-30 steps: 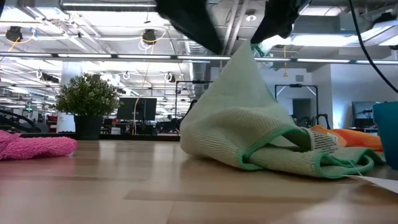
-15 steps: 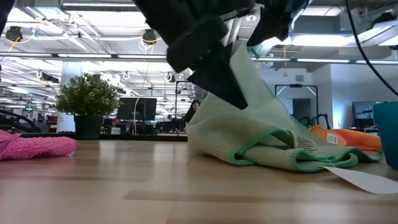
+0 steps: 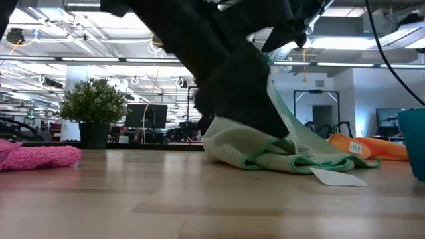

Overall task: Fold microfiber towels
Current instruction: Fold the green microfiber towel

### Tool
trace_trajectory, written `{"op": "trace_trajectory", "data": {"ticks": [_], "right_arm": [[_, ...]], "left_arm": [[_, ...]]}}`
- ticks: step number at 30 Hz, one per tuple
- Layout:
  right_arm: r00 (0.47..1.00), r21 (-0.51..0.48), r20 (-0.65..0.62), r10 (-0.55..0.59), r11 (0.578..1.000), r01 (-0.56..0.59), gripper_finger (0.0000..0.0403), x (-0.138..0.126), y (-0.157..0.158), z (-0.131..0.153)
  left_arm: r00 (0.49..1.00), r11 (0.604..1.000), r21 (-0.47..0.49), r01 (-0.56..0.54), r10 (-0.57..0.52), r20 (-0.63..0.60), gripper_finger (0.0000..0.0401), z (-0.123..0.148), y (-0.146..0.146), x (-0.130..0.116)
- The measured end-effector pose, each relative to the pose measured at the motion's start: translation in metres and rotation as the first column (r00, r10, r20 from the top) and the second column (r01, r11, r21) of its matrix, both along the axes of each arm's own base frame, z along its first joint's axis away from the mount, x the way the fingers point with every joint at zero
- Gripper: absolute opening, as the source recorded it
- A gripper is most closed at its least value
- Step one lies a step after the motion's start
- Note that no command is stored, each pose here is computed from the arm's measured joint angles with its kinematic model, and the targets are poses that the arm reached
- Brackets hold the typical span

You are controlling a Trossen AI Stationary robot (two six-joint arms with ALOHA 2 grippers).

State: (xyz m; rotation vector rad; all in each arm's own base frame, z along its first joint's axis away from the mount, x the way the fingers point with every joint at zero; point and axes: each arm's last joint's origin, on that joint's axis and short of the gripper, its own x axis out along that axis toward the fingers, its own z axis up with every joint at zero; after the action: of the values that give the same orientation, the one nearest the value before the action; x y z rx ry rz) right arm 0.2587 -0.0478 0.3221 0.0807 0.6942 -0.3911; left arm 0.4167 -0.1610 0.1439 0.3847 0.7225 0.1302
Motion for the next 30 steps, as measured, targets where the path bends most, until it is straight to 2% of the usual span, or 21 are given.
{"op": "trace_trajectory", "data": {"ticks": [6, 14, 18, 26, 30], "right_arm": [[1.0, 0.0, -0.003, 0.001, 1.0, -0.001, 0.0002, 0.0, 0.0, 0.0], [1.0, -0.004, -0.005, 0.005, 1.0, -0.005, 0.0002, 0.0, 0.0, 0.0], [1.0, -0.005, -0.004, 0.005, 1.0, -0.005, 0.0002, 0.0, 0.0, 0.0], [1.0, -0.005, -0.005, 0.006, 1.0, -0.006, 0.0002, 0.0, 0.0, 0.0], [1.0, -0.005, -0.005, 0.006, 1.0, -0.006, 0.0002, 0.0, 0.0, 0.0]], "left_arm": [[0.997, 0.989, 0.126, -0.074, 0.071, 0.024, 0.016, -0.004, -0.002, 0.0], [0.996, 0.993, 0.082, -0.084, 0.082, 0.027, 0.016, -0.011, 0.001, 0.005], [0.996, 0.987, 0.132, -0.09, 0.089, 0.011, 0.016, -0.027, 0.006, 0.008], [0.99, 0.973, 0.185, -0.139, 0.132, 0.053, 0.016, -0.024, 0.005, 0.008], [0.985, 0.969, 0.182, -0.167, 0.158, 0.063, 0.0158, -0.023, 0.007, 0.008]]}}
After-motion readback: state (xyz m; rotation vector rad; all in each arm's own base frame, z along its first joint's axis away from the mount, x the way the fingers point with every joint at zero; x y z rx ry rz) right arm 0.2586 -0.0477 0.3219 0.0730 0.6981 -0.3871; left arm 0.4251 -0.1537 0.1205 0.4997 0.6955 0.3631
